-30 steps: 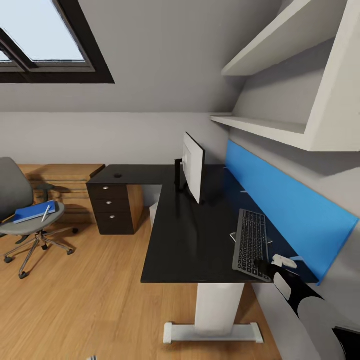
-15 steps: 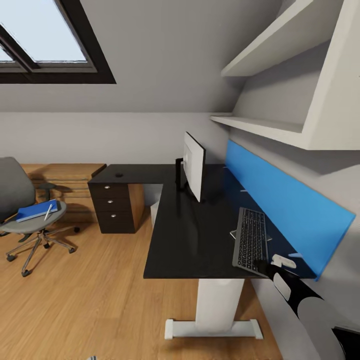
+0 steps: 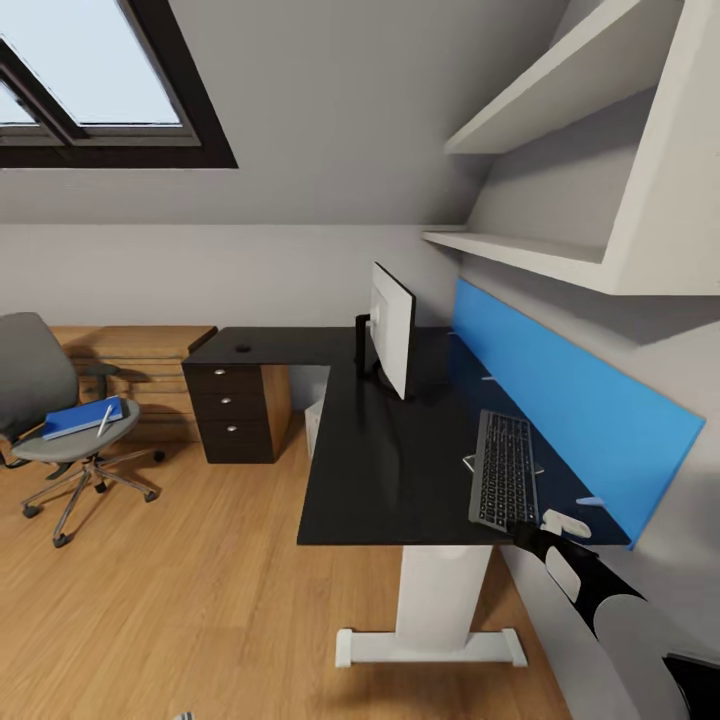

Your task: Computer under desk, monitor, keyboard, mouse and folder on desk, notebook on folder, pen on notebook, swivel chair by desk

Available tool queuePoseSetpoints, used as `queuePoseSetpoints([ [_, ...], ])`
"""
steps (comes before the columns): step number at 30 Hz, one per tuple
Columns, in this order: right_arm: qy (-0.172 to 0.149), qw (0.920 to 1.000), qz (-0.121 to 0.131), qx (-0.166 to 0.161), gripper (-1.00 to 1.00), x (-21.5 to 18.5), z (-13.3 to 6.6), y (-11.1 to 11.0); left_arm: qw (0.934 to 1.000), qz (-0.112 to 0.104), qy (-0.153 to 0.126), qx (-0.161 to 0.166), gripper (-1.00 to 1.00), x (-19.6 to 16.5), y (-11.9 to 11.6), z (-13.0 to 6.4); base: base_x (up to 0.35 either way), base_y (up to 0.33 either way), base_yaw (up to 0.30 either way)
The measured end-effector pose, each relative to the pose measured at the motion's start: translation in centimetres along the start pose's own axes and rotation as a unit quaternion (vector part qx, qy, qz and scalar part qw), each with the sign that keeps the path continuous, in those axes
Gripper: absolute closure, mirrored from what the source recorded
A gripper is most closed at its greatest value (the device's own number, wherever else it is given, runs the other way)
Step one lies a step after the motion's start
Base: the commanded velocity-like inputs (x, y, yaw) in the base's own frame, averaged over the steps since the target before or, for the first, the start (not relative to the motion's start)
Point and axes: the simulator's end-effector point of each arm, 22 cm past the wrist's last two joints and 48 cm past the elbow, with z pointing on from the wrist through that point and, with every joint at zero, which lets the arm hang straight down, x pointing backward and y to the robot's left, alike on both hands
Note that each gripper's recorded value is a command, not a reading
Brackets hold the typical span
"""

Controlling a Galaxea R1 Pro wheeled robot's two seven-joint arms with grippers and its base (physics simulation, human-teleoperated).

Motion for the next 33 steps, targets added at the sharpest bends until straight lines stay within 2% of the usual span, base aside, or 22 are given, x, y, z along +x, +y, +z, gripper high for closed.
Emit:
queuePoseSetpoints([
  [20, -0.002, 1.0, -0.001, -0.001, -1.0, -0.1, 0.0, 0.1, 1.0, 0.0, 0.001, -0.001, -1.0, 0.1, 0.1, 0.0, -0.001, 0.001, 0.0],
  [33, -0.004, 1.0, -0.002, 0.0, -1.0, -1.8, -1.3, 0.4, 1.0, -0.001, 0.002, -0.001, -1.0, -1.0, 0.2, -1.7, 0.0, 0.0, 0.0],
])
